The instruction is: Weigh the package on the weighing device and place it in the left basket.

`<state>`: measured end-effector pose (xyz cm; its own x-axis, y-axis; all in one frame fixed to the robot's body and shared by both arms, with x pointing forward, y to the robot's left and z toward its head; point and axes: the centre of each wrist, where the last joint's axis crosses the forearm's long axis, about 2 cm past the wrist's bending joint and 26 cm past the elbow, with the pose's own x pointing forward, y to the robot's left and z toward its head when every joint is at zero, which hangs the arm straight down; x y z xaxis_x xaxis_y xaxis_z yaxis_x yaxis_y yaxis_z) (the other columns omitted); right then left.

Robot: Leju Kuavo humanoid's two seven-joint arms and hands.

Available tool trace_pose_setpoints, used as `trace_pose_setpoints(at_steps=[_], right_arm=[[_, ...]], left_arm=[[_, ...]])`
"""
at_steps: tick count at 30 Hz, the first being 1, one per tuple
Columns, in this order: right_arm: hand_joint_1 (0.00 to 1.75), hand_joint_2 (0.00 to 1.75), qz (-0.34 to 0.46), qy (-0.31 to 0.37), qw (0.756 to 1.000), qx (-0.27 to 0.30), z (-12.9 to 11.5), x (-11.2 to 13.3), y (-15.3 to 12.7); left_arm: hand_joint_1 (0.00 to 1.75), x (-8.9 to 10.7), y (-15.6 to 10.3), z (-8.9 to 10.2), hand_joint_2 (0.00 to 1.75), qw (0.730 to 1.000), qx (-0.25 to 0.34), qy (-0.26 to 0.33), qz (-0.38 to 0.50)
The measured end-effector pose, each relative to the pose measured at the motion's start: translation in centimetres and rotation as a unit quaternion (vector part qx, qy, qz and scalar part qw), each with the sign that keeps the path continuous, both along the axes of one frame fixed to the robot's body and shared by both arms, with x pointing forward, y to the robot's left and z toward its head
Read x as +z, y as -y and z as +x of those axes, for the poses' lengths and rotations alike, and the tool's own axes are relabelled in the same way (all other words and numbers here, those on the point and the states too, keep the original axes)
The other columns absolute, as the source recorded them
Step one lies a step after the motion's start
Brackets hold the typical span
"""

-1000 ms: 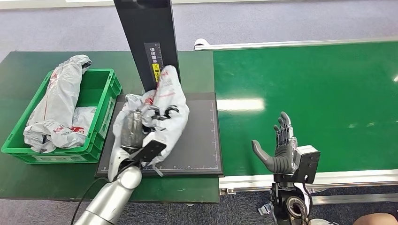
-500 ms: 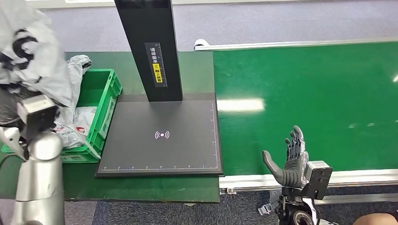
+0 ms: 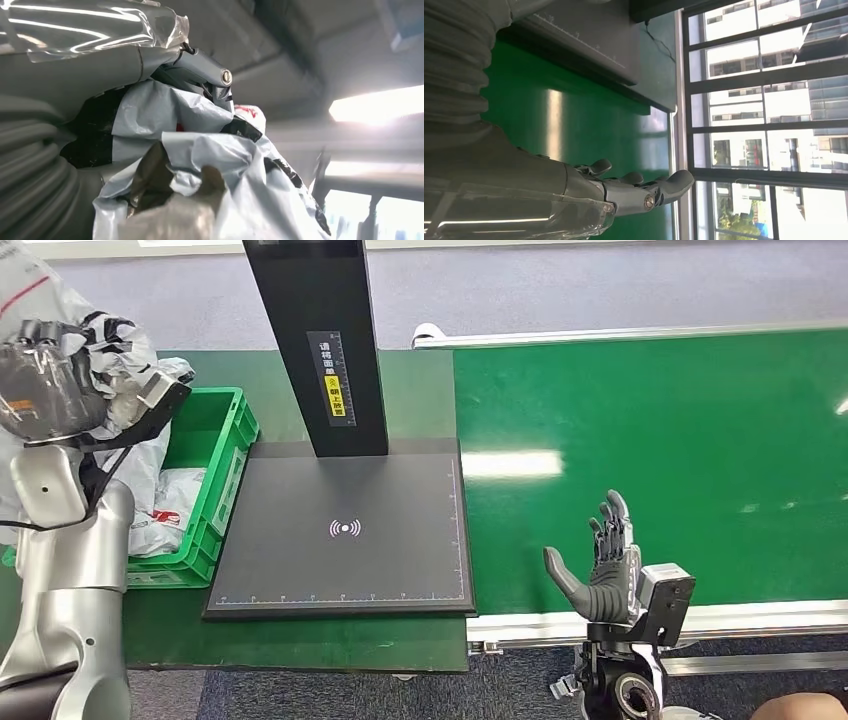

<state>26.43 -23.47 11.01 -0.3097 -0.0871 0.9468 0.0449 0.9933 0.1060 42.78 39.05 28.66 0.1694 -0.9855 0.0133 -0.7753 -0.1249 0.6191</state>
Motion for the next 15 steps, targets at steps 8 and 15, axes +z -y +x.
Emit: trace_pose_setpoints(at_steps=[8,15], right_arm=[[0.0,1.75,-0.007,0.009,1.0,0.015,0.5,0.6,-0.5],[0.0,1.75,-0.003,0.016,1.0,0.023,0.6,0.8,-1.0]], left_arm=[[1.75,-5.0,1.1,2.2,1.75,0.991,0.006,-0.135,-0.014],[1.75,-10.3,3.3,1.7,1.75,0.966,0.02,-0.256,0.025]])
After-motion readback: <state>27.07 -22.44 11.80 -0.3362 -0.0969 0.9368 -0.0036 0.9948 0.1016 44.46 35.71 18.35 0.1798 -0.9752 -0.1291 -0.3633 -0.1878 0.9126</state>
